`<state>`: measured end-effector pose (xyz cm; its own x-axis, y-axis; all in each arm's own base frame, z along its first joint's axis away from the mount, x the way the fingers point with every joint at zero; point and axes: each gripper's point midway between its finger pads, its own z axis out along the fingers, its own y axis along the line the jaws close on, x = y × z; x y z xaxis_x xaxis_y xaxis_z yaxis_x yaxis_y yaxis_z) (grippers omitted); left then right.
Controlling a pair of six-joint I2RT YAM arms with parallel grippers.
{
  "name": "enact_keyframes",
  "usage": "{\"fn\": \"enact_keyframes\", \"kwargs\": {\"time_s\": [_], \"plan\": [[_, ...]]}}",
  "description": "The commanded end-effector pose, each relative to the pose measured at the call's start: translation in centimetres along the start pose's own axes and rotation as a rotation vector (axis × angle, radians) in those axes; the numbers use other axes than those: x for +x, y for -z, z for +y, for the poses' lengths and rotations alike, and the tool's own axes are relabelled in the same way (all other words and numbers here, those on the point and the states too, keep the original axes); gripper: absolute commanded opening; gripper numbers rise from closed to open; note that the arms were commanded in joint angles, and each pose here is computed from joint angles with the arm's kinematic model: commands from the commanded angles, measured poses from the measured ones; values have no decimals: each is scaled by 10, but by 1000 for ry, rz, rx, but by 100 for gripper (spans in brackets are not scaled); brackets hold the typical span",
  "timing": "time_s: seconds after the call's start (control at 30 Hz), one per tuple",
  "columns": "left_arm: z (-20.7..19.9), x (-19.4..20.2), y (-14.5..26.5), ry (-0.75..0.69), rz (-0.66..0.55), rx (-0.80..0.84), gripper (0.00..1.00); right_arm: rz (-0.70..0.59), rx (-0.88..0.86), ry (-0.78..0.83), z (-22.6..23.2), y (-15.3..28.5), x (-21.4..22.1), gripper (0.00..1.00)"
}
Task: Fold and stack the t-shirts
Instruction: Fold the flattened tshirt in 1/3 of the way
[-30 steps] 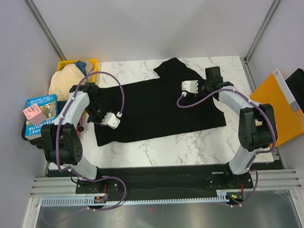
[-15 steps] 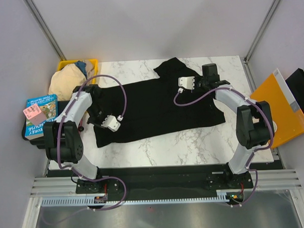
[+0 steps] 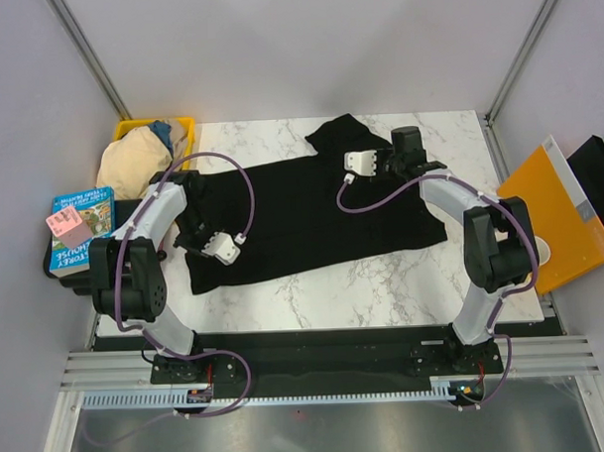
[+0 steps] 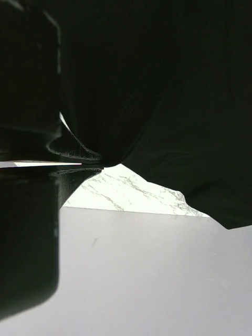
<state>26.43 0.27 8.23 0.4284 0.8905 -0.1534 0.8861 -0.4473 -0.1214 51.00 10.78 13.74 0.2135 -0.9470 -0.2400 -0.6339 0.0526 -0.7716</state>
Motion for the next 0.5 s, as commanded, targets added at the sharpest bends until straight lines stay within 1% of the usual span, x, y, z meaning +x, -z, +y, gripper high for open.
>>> {"fn": "enact_keyframes", "kwargs": {"time_s": [0.0, 0.2, 0.47], "plan": [[6, -4, -5, -490, -3, 79, 2, -18, 90, -2, -27, -3, -7, 0], [7, -4, -7, -485, 1, 88, 2, -20, 83, -1, -24, -9, -10, 0], [5, 2, -8, -473, 28, 122, 2, -36, 135, -8, -38, -13, -16, 0]]}}
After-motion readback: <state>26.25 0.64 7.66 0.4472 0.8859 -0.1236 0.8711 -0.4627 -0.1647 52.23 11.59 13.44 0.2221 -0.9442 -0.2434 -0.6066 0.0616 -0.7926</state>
